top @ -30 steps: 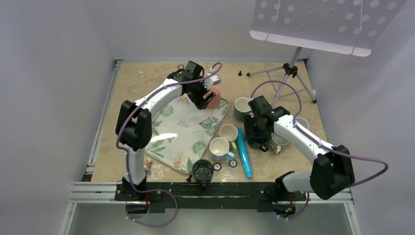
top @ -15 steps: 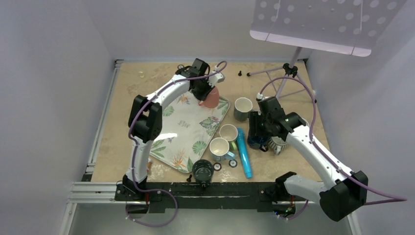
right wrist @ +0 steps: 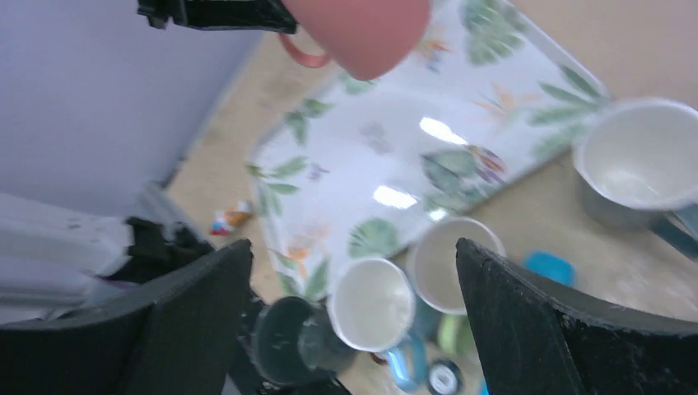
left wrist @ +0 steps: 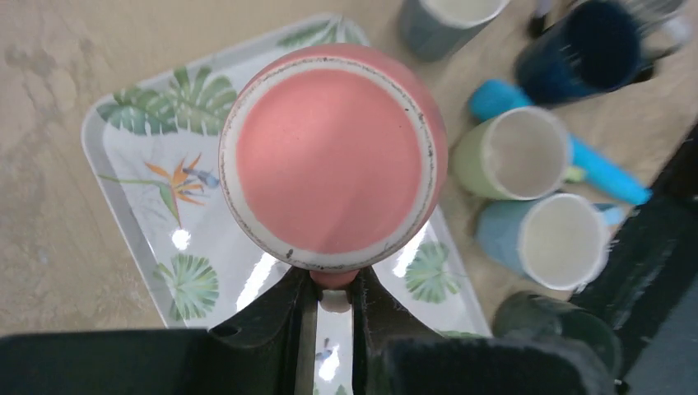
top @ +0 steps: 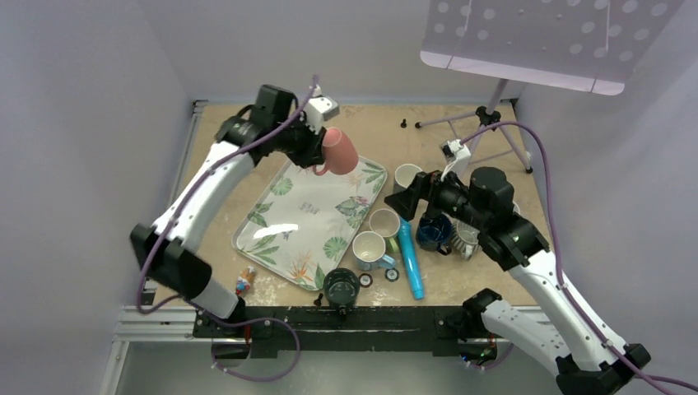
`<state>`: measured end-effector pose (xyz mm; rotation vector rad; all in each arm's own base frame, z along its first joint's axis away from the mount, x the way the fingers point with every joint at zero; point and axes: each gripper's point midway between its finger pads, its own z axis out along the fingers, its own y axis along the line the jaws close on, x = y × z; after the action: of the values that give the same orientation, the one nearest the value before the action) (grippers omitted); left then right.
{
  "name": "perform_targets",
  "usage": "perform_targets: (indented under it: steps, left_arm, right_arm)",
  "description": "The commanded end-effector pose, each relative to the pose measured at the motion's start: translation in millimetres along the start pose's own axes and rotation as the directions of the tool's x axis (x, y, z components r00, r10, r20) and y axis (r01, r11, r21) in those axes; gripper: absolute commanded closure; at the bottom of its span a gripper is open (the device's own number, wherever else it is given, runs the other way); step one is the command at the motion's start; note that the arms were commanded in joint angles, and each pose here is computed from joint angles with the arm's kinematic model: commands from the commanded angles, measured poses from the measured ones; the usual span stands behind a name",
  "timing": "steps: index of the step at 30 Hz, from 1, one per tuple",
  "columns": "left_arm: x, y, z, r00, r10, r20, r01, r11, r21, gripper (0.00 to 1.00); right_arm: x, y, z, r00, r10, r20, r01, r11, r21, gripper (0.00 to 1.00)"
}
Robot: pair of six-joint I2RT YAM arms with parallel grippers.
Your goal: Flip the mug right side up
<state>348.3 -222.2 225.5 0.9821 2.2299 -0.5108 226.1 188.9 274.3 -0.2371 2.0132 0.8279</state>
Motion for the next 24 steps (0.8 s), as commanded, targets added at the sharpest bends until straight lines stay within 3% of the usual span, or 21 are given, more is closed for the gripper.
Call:
perform_targets:
  steps: [1,5,12,18,21,24]
  left_arm:
    - [-63.0,-85.4,-114.3,0.945,-0.04,0.326,-0.041,0.97,0.238,1.0]
    - [-69.2,-130.4,-166.7,0.911,-0.142,0.387,-0.023,0.92,0.391,1.0]
    - [-74.4,-169.6,-201.3,0.891,-0.165,0.423,-0.075,0.866,0.494,1.0]
    - [-69.6,-202.2,-202.5,0.902,-0.146,0.406,-0.133,0.801,0.584,1.0]
    - [-67.0,-211.4,-201.3,0.905,-0.131,0.404,-0.16,0.775,0.611,1.0]
    - [-61.3,-217.0,-192.4,0.916,-0.116,0.385,-0.169,0.757,0.631,1.0]
  right_arm:
    - [-56.6,102.9,-28.4,0.96,0.054,0.275,0.088,0.873,-0.48,0.02]
    - [-79.4,143.4,-57.9,0.912,0.146,0.383,0.137,0.771,-0.621,0.02]
    - [-95.0,179.0,-97.5,0.866,0.366,0.341,0.076,0.578,-0.812,0.09]
    - [-109.6,184.2,-109.6,0.84,0.432,0.328,0.048,0.544,-0.838,0.14]
    - [-116.1,185.0,-107.6,0.836,0.432,0.339,0.045,0.562,-0.826,0.18]
    - [-123.3,182.4,-102.7,0.822,0.433,0.369,0.049,0.592,-0.804,0.33]
